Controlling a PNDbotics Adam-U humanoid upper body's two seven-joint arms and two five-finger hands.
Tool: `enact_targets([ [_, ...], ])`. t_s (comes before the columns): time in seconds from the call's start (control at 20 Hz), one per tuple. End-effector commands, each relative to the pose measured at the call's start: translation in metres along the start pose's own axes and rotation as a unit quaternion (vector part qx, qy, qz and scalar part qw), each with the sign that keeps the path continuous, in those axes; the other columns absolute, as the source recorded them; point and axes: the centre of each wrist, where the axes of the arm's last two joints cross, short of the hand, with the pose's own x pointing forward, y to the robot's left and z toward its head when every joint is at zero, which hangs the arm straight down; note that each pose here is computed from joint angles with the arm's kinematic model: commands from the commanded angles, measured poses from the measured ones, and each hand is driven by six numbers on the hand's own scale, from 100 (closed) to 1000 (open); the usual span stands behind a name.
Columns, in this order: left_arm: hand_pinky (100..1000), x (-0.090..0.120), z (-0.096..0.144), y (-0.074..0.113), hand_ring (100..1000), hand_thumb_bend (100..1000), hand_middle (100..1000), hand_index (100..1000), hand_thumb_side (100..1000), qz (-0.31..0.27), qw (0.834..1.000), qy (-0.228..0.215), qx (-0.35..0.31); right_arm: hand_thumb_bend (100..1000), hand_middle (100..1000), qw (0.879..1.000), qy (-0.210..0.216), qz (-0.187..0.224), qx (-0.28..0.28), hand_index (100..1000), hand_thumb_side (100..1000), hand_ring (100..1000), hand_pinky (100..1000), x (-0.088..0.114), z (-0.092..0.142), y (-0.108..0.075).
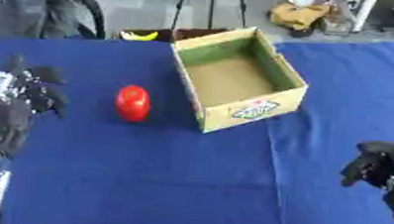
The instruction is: Pick up objects on the table and place them in the box.
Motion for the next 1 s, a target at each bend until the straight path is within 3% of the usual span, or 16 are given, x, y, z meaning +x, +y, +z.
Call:
enact_targets([
  [0.05, 385, 0.01, -0.005, 0.005, 492, 256, 605, 756, 1000, -0.027, 0.999, -0.016, -0.007, 100, 505, 1.0, -0.013, 0.007, 0.0, 718, 771, 555, 492, 0.007, -0.002, -0.001],
  [0.35, 403, 0.018, -0.012, 0.014, 506, 173, 621, 774, 903, -0.097, 0.995, -0.026, -0.015, 100, 505, 1.0, -0.013, 0.008, 0.001, 717, 767, 554, 492, 0.007, -0.002, -0.001],
  [0.55, 441, 0.024, -0.02, 0.021, 523, 198, 643, 792, 690, -0.171, 0.985, -0.03, -0.018, 100, 505, 1.0, -0.013, 0.008, 0.003, 717, 765, 554, 492, 0.007, -0.002, -0.001],
  [0.8, 546, 0.029, -0.037, 0.034, 580, 372, 707, 835, 514, -0.318, 0.947, -0.021, -0.038, 100, 505, 1.0, -0.013, 0.008, 0.006, 717, 766, 554, 492, 0.007, -0.002, -0.001],
  [1.0, 588, 0.026, -0.054, 0.043, 610, 519, 735, 848, 578, -0.42, 0.903, -0.007, -0.093, 100, 505, 1.0, -0.013, 0.008, 0.009, 717, 772, 554, 492, 0.007, -0.002, 0.0],
])
